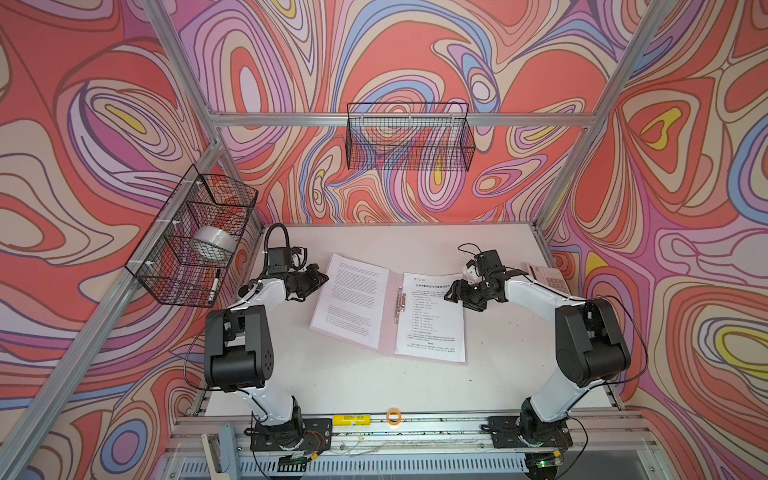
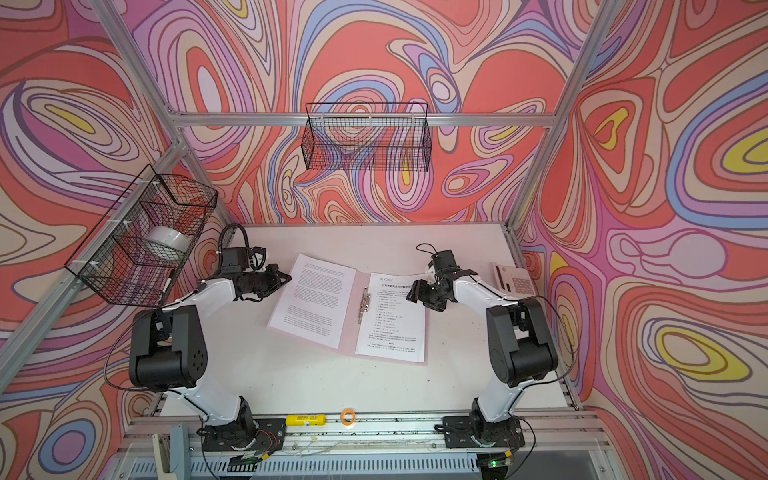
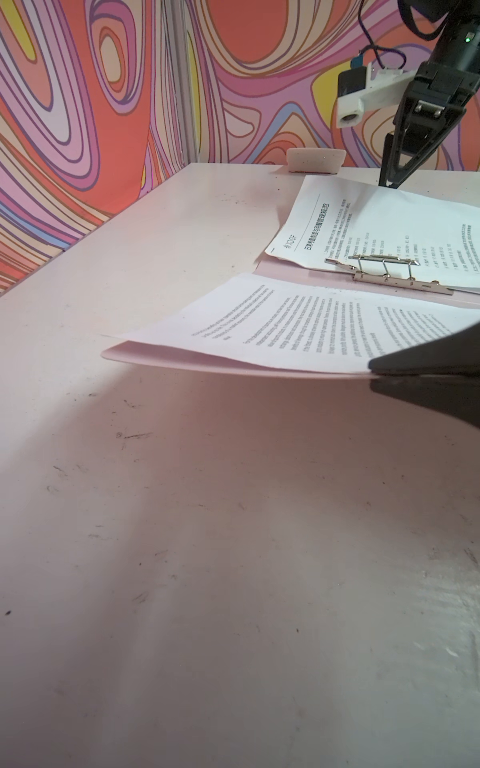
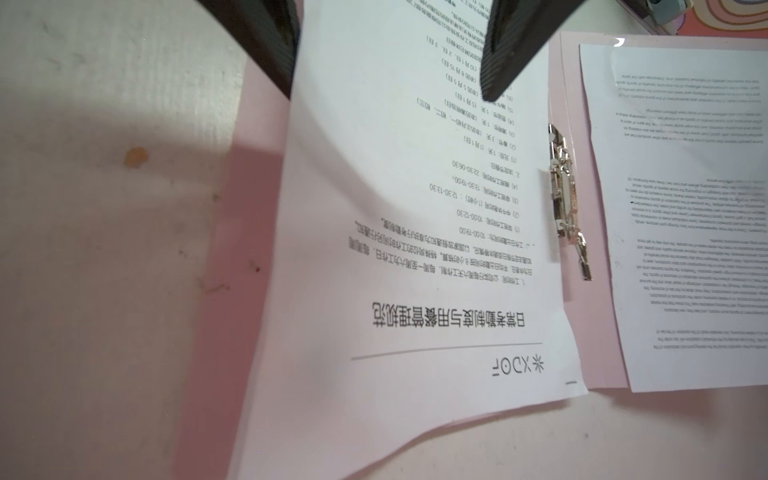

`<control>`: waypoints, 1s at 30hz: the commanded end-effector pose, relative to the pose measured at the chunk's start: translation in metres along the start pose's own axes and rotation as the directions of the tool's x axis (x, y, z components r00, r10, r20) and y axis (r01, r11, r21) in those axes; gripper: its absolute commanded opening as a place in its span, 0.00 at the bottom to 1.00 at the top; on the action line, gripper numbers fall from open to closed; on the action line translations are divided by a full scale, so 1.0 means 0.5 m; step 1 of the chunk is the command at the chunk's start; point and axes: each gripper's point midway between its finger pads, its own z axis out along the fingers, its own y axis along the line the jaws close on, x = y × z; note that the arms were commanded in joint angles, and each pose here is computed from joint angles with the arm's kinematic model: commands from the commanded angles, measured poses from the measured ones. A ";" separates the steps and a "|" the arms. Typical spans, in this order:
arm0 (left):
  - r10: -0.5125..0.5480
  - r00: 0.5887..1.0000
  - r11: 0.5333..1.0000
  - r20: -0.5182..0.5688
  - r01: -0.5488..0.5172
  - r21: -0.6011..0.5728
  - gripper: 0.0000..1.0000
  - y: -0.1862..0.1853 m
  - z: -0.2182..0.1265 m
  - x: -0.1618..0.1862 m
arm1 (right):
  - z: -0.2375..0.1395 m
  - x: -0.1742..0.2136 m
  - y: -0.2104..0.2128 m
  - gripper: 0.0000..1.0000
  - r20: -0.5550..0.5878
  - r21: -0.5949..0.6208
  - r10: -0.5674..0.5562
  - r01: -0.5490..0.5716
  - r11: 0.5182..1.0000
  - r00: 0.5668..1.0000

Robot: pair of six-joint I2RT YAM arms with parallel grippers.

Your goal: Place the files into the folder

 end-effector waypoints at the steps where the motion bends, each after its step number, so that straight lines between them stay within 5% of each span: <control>1: 0.026 1.000 1.000 0.018 -0.026 0.000 0.00 -0.024 -0.020 -0.007 | -0.014 0.003 -0.022 0.73 0.003 0.081 0.000 0.000 0.997 1.000; 19: 0.039 0.999 0.999 0.038 -0.039 -0.007 0.00 -0.052 -0.039 0.006 | -0.042 -0.050 -0.013 0.71 0.054 0.139 -0.046 0.038 0.990 0.997; 30: 0.030 0.997 0.992 0.076 -0.021 -0.123 0.00 -0.052 -0.079 0.030 | -0.020 -0.054 0.172 0.65 0.031 0.009 -0.215 0.215 0.977 0.976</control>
